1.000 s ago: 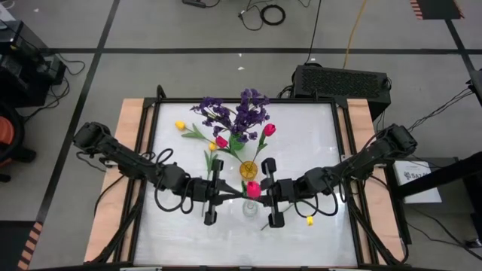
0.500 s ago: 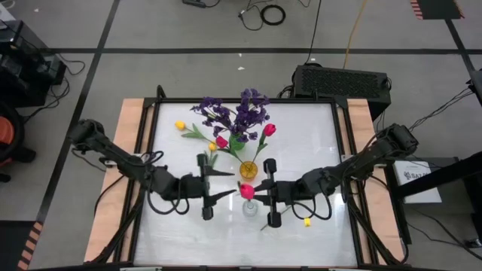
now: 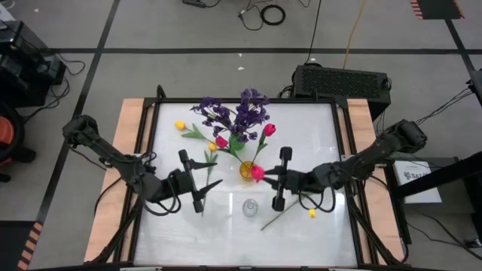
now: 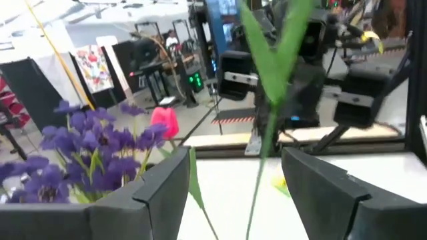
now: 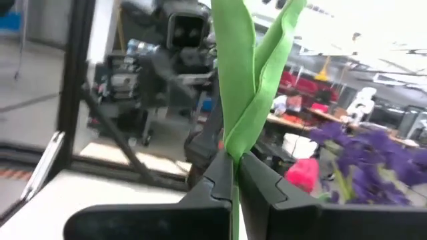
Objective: Sort flowers into vase by color
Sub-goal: Put the pink flower into the yellow vase
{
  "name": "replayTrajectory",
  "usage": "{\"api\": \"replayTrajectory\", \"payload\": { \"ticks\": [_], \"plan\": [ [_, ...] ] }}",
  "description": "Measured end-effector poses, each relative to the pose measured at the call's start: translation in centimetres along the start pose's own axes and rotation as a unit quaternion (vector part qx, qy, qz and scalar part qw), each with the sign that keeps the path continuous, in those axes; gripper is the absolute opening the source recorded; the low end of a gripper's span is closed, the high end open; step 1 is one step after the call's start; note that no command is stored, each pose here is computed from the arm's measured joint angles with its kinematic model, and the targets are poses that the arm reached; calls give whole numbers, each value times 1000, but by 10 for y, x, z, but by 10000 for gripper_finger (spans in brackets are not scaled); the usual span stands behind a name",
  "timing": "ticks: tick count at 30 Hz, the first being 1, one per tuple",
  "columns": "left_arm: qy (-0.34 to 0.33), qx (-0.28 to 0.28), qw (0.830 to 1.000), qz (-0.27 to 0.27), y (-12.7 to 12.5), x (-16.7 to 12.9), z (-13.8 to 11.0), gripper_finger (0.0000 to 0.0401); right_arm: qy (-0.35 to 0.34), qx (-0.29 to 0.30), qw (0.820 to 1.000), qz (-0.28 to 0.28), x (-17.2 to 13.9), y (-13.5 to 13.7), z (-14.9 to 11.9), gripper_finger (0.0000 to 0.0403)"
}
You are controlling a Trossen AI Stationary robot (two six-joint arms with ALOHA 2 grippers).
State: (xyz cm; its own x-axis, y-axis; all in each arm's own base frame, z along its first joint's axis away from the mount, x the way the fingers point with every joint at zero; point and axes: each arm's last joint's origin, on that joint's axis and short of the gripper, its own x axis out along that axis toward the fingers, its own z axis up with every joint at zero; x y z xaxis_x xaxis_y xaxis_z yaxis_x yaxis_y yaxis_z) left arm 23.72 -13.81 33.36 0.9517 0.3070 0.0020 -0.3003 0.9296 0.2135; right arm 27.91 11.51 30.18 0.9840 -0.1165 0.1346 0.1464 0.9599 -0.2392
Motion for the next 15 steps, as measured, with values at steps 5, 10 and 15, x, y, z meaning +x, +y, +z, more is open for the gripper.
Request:
{"api": "replayTrajectory", "payload": {
  "ticks": [5, 10, 15],
  "plan": [
    [17, 4, 1000, -1, 1, -1, -4, 244, -24, 19, 999, -13, -2, -12, -17, 0],
    [18, 5, 1000, -1, 1, 0, -4, 244, -18, 21, 999, -25, -3, -18, -27, 0],
    [18, 5, 1000, -1, 1, 0, -4, 244, -5, 19, 999, -26, 1, -18, -35, 0]
  ]
}}
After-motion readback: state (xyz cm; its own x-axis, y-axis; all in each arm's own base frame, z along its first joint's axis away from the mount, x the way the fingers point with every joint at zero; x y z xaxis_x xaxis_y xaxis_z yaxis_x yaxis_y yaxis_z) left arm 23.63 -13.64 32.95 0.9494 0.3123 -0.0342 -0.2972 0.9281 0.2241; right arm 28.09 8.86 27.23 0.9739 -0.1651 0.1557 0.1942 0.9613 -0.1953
